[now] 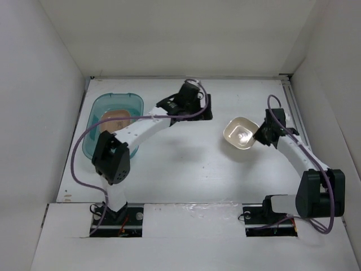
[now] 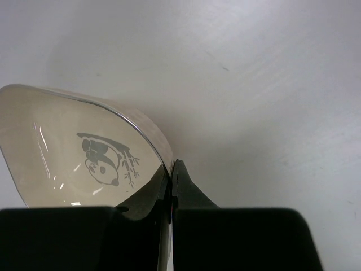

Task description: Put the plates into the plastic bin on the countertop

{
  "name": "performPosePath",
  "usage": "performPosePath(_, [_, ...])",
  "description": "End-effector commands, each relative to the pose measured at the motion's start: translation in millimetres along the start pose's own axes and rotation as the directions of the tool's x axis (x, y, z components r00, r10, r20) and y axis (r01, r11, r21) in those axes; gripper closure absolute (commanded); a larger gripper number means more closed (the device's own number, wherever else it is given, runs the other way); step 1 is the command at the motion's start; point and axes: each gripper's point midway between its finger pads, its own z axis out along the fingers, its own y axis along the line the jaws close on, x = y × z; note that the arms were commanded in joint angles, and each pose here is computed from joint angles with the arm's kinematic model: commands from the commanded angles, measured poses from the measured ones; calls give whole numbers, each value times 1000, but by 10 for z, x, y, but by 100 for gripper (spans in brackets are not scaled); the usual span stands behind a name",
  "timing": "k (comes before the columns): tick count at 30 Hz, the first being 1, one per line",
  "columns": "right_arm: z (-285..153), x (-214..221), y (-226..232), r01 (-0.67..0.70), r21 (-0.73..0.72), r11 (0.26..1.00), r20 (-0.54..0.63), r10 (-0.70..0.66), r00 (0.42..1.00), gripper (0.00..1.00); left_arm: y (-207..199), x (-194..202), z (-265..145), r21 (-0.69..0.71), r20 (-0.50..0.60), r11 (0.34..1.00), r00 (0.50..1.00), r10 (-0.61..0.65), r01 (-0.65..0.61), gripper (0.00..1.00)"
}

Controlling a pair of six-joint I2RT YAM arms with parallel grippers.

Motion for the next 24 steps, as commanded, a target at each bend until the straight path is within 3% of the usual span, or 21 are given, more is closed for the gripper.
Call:
performPosePath(1, [-318,-482,750,236,-186,954,147,-210,966,100,-301,86,85,-39,0,993,994,113,-113,0])
performPosePath(4, [-436,-430,999,340,-235,910,154,-311,938,100,-404,158,256,-37,-29,991,991,128,-129,0])
performPosePath(8, [-587,-316,1321,379,-354,855,149,-349,925,100,-464,229,372,-28,-49,991,991,127,-128,3])
performPosePath(10, [-634,-301,1392,399,-368,840,161,-365,917,100,-421,262,458,-50,-56,992,992,116,-119,29])
performPosePath(13, [-773,-282,1494,420,-386,821,195,-373,907,100,-334,255,493,-100,-50,989,993,107,-112,82])
performPosePath(14, [-777,-268,1504,427,-378,821,200,-377,904,93,-291,209,480,-133,-32,986,995,100,-103,100])
performPosePath(15, [-807,-289,1538,431,-376,820,213,-376,902,82,-260,183,493,-156,-25,982,994,102,-105,100])
performPosePath(17, [-822,-278,1576,430,-379,819,221,-371,902,45,-186,122,466,-206,-1,974,995,97,-95,100])
performPosePath(18, [-802,-327,1541,428,-349,833,235,-364,901,0,-211,69,417,-207,23,976,997,68,-62,100])
performPosePath(21, [-772,-397,1519,421,-328,846,243,-355,903,0,113,-297,175,-220,94,974,995,-36,56,100])
performPosePath(24, [-722,-364,1529,417,-353,838,241,-349,905,0,703,-730,-277,-206,231,952,957,-176,225,100])
